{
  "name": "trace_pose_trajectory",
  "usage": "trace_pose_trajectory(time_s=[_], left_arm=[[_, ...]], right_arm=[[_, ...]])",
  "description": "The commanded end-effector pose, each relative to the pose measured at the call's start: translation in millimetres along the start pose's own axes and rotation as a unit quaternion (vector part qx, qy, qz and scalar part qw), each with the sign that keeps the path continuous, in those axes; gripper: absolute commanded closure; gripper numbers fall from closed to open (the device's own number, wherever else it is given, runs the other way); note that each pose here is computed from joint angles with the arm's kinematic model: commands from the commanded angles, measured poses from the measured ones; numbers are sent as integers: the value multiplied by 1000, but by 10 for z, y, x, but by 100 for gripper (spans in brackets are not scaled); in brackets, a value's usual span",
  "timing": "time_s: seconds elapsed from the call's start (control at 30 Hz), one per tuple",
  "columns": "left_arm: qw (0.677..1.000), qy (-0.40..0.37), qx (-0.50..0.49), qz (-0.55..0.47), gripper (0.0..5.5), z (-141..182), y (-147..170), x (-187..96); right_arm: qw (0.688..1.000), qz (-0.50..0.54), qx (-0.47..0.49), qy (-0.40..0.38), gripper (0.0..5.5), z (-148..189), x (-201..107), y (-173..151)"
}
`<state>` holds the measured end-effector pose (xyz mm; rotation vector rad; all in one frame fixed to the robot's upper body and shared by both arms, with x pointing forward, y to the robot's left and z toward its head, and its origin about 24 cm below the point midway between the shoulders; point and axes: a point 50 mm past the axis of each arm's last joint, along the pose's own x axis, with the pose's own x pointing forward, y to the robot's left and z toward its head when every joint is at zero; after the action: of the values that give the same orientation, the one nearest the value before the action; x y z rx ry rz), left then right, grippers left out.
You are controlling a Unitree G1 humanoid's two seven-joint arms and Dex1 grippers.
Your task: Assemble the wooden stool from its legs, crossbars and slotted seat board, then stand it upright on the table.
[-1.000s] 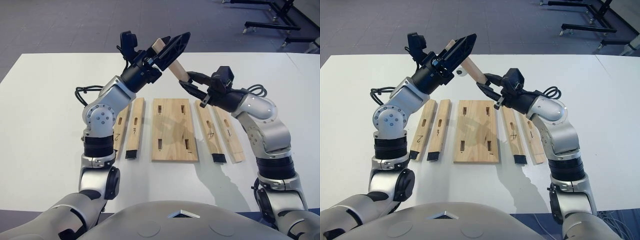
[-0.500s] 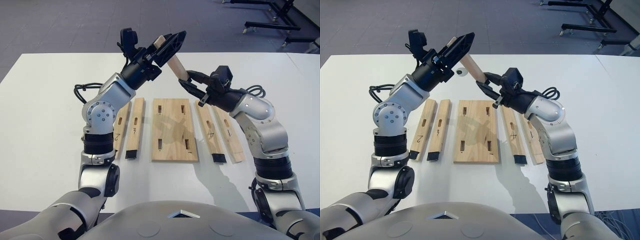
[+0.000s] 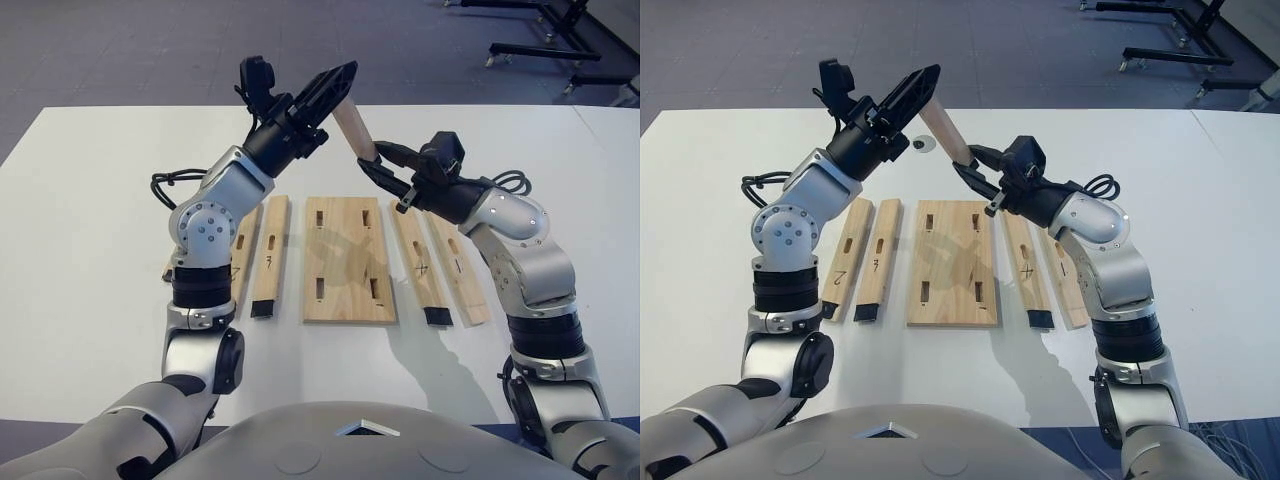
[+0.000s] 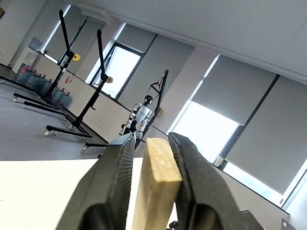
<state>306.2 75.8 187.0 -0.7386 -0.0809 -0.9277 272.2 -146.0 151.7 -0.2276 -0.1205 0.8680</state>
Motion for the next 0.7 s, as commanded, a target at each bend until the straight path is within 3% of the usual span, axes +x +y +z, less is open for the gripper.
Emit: trace_pose_trajectory(time_s=[0.03, 0.2, 0.47, 0.5, 0.7], left_arm=[[999, 31, 8, 7, 486, -75, 35, -12], [999, 35, 7, 3, 509, -85, 28, -16], [999, -34, -40, -11, 511, 71, 18, -26], [998, -32, -42, -15, 511, 65, 12, -28], [998, -24, -50, -20, 512, 6, -13, -31]], right_arm=[[1000, -3, -3, -5, 420, 34, 9, -5], [1000, -6, -4, -9, 420, 53, 14, -5], [999, -2, 20, -29, 420, 70, 19, 35], [999, -9, 23, -26, 383, 70, 26, 21], [999, -28, 16, -11, 290, 61, 39, -34]])
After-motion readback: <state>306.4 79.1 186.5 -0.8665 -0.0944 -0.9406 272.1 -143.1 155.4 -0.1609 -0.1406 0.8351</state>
